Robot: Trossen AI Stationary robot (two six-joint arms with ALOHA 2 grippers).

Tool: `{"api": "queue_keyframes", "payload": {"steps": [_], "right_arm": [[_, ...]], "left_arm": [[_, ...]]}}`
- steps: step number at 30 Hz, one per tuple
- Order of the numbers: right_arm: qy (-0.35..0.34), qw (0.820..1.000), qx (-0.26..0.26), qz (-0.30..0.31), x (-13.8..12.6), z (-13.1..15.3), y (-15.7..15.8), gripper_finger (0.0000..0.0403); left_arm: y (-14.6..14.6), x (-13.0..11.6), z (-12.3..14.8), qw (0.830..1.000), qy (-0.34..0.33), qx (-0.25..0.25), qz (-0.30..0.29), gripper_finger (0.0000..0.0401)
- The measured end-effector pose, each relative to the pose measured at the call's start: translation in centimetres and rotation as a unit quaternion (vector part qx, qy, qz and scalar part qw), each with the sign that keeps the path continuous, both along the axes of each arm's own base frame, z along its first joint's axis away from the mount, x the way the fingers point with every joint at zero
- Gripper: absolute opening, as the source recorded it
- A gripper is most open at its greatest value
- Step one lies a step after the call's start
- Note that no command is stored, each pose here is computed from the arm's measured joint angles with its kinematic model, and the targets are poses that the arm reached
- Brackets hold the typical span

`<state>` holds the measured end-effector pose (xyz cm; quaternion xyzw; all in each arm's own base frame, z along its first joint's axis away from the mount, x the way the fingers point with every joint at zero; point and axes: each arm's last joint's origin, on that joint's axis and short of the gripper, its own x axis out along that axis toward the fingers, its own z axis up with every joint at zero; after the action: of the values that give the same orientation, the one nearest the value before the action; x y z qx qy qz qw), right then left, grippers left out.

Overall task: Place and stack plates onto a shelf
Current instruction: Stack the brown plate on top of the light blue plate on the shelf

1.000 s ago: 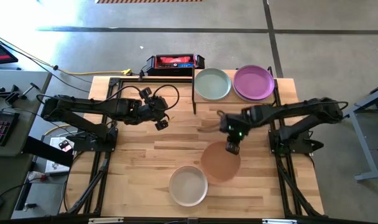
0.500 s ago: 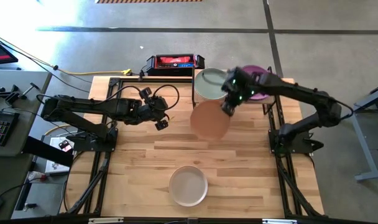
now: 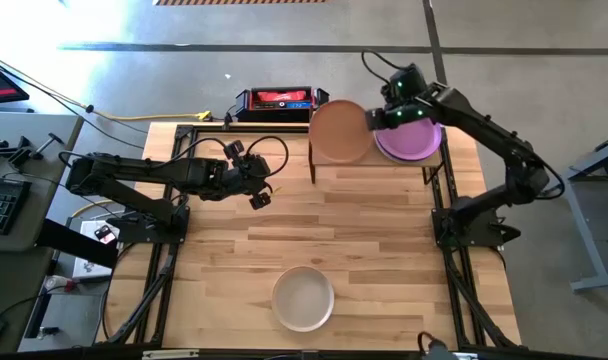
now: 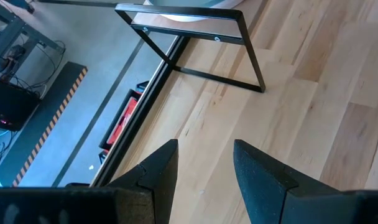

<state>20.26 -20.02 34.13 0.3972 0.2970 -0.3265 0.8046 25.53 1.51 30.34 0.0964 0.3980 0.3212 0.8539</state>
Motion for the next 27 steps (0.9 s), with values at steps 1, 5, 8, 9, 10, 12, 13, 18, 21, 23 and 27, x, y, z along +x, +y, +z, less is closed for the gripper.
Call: {"api": "queue_keyframes", "payload": {"steps": [1,5,8,9,10,12,13,18,21,23,27], "right_arm": [[-0.001,1.0,0.01,-0.011,-0.1,-0.2,-0.4,0.0],[-0.004,0.999,0.046,-0.025,0.0,-1.3,-1.6,0.0],[0.003,0.998,0.062,-0.033,0.3,-2.2,-2.2,0.0],[0.005,0.997,0.067,-0.036,0.4,-2.4,-2.4,0.0],[0.007,0.997,0.07,-0.038,0.4,-2.6,-2.6,0.0],[0.013,0.996,0.075,-0.04,0.5,-2.9,-2.8,0.0],[0.015,0.996,0.078,-0.04,0.5,-3.0,-2.8,0.0],[0.026,0.995,0.079,-0.049,0.2,-3.2,-3.0,0.0],[0.031,0.995,0.077,-0.054,0.1,-3.2,-3.0,0.0],[0.037,0.995,0.072,-0.059,0.1,-3.3,-3.0,0.0],[0.036,0.995,0.071,-0.059,0.1,-3.2,-3.0,0.0]], "left_arm": [[0.0,0.0,0.0,1.0,0.0,0.0,0.0,0.0142],[0.0,0.0,0.0,1.0,0.0,0.0,0.0,0.0142],[0.0,0.0,0.0,1.0,0.0,0.0,0.0,0.0142],[0.0,0.0,0.0,1.0,0.0,0.0,0.0,0.0142],[0.0,0.0,0.0,1.0,0.0,0.0,0.0,0.0142],[0.0,0.0,0.0,1.0,0.0,0.0,0.0,0.0142],[0.0,0.0,0.0,1.0,0.0,0.0,0.0,0.0142],[0.0,0.0,0.0,1.0,0.001,0.0,0.0,0.0142],[0.0,0.0,0.0,1.0,0.001,0.0,-0.001,0.0142],[0.0,0.0,0.0,1.0,0.001,0.0,-0.001,0.0142],[0.0,0.0,0.0,1.0,0.001,0.0,-0.001,0.0142]]}}
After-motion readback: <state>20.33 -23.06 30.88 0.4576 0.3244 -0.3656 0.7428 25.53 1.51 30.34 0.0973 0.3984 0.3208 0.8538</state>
